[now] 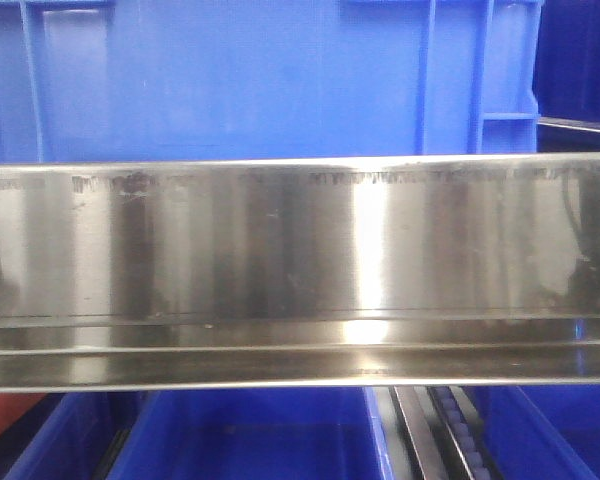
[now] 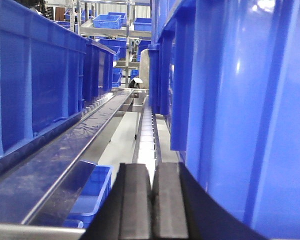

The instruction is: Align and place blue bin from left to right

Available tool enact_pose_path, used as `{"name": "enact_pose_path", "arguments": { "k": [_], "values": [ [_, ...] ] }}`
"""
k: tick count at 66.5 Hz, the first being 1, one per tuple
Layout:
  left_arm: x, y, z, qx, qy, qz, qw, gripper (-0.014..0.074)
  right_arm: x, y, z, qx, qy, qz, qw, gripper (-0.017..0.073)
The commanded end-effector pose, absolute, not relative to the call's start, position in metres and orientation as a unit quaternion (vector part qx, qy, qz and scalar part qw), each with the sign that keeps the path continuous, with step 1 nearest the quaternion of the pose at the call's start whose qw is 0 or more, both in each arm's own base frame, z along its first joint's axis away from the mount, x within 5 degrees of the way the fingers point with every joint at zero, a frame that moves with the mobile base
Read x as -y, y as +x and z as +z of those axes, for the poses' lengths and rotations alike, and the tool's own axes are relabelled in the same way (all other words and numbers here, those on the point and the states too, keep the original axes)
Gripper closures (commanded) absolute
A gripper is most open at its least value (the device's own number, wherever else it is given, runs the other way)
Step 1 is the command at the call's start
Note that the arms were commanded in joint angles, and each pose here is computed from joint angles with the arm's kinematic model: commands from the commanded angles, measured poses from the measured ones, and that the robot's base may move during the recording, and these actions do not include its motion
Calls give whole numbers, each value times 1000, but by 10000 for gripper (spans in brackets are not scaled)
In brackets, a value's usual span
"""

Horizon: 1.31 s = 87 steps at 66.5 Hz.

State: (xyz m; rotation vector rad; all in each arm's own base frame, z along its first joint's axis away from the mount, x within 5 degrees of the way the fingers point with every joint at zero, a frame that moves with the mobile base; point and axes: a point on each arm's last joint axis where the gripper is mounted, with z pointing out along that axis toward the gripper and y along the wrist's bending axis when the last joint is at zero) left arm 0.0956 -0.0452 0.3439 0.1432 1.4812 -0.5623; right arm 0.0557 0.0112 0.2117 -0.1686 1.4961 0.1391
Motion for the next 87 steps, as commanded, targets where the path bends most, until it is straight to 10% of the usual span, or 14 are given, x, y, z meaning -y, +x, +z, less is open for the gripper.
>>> {"name": "enact_pose_path", "arguments": {
  "k": [1,41,87],
  "values": [
    [46,94,346,-654,69,-259,707,704,-11,55,214,-669,-76,66,736,645],
    [30,85,342,-655,94,-148,735,704,-11,55,214,-669,-76,66,736,645],
    [3,54,225,-676,19,-16,736,704,-11,55,214,-669,-76,66,736,645]
  ]
}}
